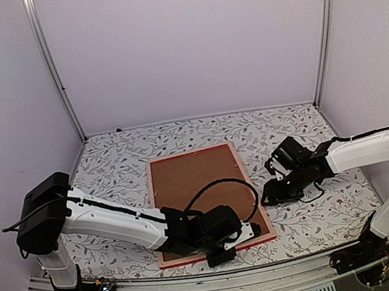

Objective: Put the photo into the frame
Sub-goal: Pick up the photo frame from the center of the board, then pass from the left arm to the right

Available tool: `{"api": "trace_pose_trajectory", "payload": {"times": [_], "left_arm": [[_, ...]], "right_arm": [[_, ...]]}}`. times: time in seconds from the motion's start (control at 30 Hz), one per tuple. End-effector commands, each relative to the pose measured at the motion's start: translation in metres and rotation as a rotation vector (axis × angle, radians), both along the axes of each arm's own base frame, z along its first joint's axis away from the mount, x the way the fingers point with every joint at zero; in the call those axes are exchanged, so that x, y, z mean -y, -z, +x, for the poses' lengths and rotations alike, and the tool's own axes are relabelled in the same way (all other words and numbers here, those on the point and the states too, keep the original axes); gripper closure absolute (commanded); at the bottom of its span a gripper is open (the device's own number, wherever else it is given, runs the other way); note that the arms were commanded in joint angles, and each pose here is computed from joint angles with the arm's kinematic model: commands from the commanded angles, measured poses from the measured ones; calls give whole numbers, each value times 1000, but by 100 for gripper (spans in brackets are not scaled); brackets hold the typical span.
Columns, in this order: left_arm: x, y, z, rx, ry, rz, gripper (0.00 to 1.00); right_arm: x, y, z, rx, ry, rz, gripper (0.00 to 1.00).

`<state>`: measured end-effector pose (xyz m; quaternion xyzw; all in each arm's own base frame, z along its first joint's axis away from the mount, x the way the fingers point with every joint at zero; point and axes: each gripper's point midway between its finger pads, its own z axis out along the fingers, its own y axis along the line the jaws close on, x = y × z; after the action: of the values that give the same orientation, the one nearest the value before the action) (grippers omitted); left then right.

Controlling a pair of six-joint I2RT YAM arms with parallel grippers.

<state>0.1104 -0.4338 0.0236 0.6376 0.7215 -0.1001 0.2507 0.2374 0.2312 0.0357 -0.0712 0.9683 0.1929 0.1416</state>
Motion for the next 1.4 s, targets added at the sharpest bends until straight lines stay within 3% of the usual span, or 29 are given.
{"api": "trace_pose_trajectory", "payload": {"times": [0.0, 0.37, 0.73, 1.0, 1.37], "left_arm": [[1, -23, 8, 56, -29, -37, 100], [9, -100, 22, 106, -27, -193, 100], [5, -128, 40, 199, -73, -214, 100], [0, -130, 44, 220, -105, -216, 100], [-16, -114, 47, 241, -155, -172, 100]], "right_arm": [[-8, -14, -5, -6, -25, 68, 40], [-33, -55, -18, -23, -108, 240, 23], [-45, -59, -22, -75, -83, 337, 21], [-65, -49, -30, -162, -80, 483, 38], [-69, -59, -20, -160, -49, 527, 68]]}}
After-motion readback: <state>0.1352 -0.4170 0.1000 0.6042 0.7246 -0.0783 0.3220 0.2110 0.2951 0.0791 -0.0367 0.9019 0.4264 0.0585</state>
